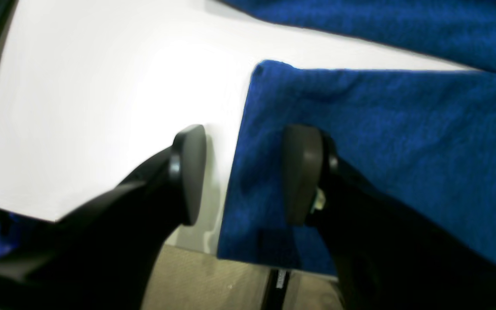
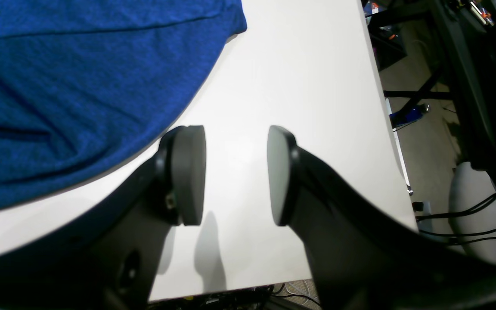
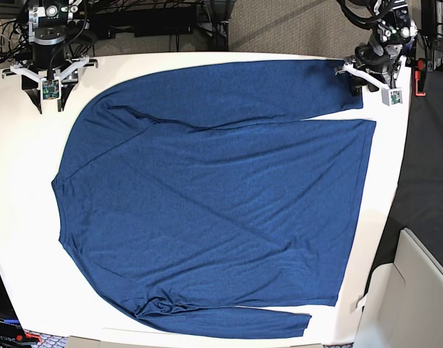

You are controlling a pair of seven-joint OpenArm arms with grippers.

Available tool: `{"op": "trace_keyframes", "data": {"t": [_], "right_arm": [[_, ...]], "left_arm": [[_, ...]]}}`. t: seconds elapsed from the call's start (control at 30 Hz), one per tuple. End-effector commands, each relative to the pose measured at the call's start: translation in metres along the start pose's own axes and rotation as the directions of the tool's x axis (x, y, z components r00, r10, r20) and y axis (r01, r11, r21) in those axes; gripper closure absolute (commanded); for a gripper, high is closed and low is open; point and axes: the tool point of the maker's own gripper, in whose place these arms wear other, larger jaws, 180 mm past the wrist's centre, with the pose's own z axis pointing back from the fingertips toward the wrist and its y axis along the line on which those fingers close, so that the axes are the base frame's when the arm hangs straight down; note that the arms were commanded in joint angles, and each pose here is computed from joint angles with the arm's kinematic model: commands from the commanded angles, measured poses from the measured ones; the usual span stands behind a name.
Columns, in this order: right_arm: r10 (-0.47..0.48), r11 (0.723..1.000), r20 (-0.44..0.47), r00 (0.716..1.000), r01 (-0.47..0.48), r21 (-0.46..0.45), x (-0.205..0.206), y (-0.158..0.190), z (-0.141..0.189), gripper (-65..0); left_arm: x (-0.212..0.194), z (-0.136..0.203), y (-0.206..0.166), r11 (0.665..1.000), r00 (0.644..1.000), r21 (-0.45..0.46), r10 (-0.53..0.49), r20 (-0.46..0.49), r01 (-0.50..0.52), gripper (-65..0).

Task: Fold the T-shirt properly
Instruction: 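Lower both grippers to the shirt's shoulder corners and grasp them, then drag the grasped shoulder corners outward with both grippers to smooth the shirt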

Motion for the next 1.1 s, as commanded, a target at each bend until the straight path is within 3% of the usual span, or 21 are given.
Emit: {"op": "trace_keyframes", "data": {"t": [0.0,0.2,0.33,0.43,0.63,0.77,0.9,1.07], "right_arm": [[0.005,1.000,0.039,0.999,-0.004,-0.019,0.010,-0.007,0.001,-24.2],[0.004,1.000,0.043,0.999,-0.003,-0.021,0.011,-0.007,0.000,-24.2],[-0.031,0.999,0.039,0.999,0.032,-0.029,0.011,-0.003,0.001,-24.2],[-0.039,0.999,0.033,0.999,0.040,-0.031,0.011,-0.002,0.000,-24.2],[-0.076,0.996,-0.077,0.994,0.073,-0.042,-0.005,0.001,-0.004,-24.2],[-0.091,0.995,-0.175,0.980,0.084,-0.043,-0.015,0.002,-0.010,-24.4],[-0.095,0.991,-0.216,0.972,0.112,0.069,-0.012,0.022,-0.017,-24.4],[-0.240,0.944,-0.249,0.938,0.285,0.165,0.002,0.044,-0.024,-24.4]], "left_arm": [[-0.015,0.003,-0.005,0.999,0.998,-0.031,0.013,-0.056,-0.015,-28.0],[-0.026,0.007,-0.014,0.994,0.995,-0.081,0.062,-0.083,-0.069,-27.8],[-0.034,0.006,-0.038,0.984,0.992,-0.179,-0.022,-0.125,0.000,-26.0],[-0.037,0.007,-0.054,0.965,0.988,-0.257,-0.091,-0.121,0.058,-18.6],[-0.033,0.007,-0.050,0.967,0.989,-0.249,-0.093,-0.112,0.063,0.0],[-0.031,0.006,-0.050,0.967,0.990,-0.248,-0.092,-0.103,0.064,-0.2],[-0.031,0.006,-0.050,0.967,0.990,-0.248,-0.092,-0.103,0.064,-0.2],[-0.030,0.006,-0.051,0.967,0.991,-0.248,-0.091,-0.100,0.064,-0.2]]}}
